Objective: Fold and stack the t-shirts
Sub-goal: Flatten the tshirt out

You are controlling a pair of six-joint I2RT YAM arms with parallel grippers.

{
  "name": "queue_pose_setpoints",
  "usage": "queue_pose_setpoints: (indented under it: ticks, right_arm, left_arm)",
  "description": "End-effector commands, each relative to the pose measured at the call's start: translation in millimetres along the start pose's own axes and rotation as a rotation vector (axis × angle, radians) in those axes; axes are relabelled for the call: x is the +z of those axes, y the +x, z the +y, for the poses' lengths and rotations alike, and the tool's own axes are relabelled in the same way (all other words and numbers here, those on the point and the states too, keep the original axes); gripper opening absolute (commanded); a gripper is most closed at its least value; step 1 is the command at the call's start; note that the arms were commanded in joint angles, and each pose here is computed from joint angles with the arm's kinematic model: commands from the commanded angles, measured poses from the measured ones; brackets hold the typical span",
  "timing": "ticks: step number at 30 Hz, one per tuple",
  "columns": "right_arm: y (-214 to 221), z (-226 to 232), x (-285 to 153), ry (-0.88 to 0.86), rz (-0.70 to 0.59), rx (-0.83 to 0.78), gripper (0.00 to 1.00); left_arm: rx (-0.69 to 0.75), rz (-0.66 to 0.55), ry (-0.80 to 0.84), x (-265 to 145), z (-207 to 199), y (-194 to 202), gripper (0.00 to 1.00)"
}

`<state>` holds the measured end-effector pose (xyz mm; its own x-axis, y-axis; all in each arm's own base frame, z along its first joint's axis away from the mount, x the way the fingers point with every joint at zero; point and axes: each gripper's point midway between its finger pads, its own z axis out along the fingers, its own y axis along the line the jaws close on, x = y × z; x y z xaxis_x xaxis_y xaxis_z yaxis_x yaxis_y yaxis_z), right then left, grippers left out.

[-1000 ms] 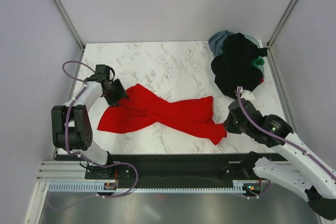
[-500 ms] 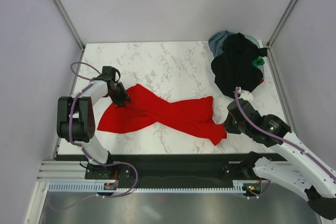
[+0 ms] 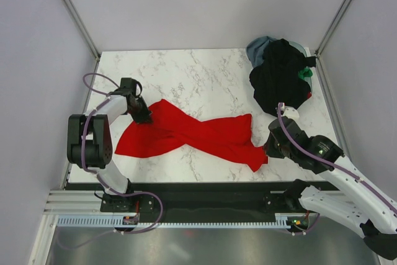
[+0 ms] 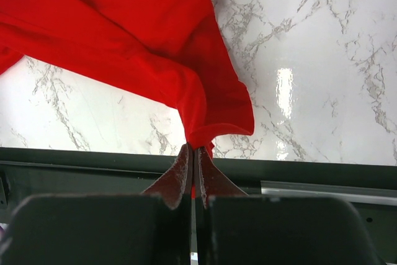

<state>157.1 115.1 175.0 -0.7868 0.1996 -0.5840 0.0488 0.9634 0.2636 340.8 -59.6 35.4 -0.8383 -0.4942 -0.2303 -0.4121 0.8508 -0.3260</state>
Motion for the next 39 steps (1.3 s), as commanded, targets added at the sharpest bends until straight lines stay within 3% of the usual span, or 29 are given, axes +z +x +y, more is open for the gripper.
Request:
queue_pose_setpoints:
  ticks: [1,5,9,13,15,16,20,24,25,28,34,39]
  right_arm:
    - [-11,2,-5,-0.006,-0.044,-0.002,0.00]
    - [-28,12,-17,-0.035,-0.082,-0.024,0.00]
    - [-59,35,-40,-0.122,-0.152,-0.079,0.00]
    - [-104,56,-81,-0.197,-0.269,-0.139,0.00]
    - [-131,68,-112,-0.247,-0.352,-0.147,0.00]
    - [-139,70,-123,-0.263,-0.382,-0.165,0.00]
    - [-180,85,-198,-0.403,-0.556,-0.178,0.00]
    - [-196,89,-264,-0.552,-0.704,-0.215,0.00]
    - [-195,92,-277,-0.601,-0.725,-0.232,0.00]
    - [-196,89,-332,-0.735,-0.861,-0.266,0.00]
    - [-180,59,-437,-0.949,-1.152,-0.329,0.00]
    - [-188,39,-492,-0.979,-1.320,-0.302,0.00]
  left_arm:
    - [0.021,-0.075,0.068,-25,-18,-15,0.02]
    - [0.048,-0.139,0.128,-63,-35,-25,0.02]
    - [0.083,-0.247,0.225,-127,-59,-35,0.02]
    - [0.100,-0.446,0.334,-230,-80,-38,0.02]
    - [0.093,-0.499,0.358,-264,-80,-30,0.02]
    - [0.093,-0.591,0.399,-301,-82,-25,0.02]
    - [0.108,-0.774,0.459,-384,-78,-9,0.02]
    - [0.159,-0.948,0.515,-467,-76,11,0.02]
    - [0.166,-1.041,0.542,-505,-73,18,0.02]
    - [0.187,-1.197,0.579,-568,-65,38,0.02]
    - [0.242,-1.471,0.704,-655,-47,90,0.02]
    - [0.236,-1.584,0.718,-681,-35,103,0.02]
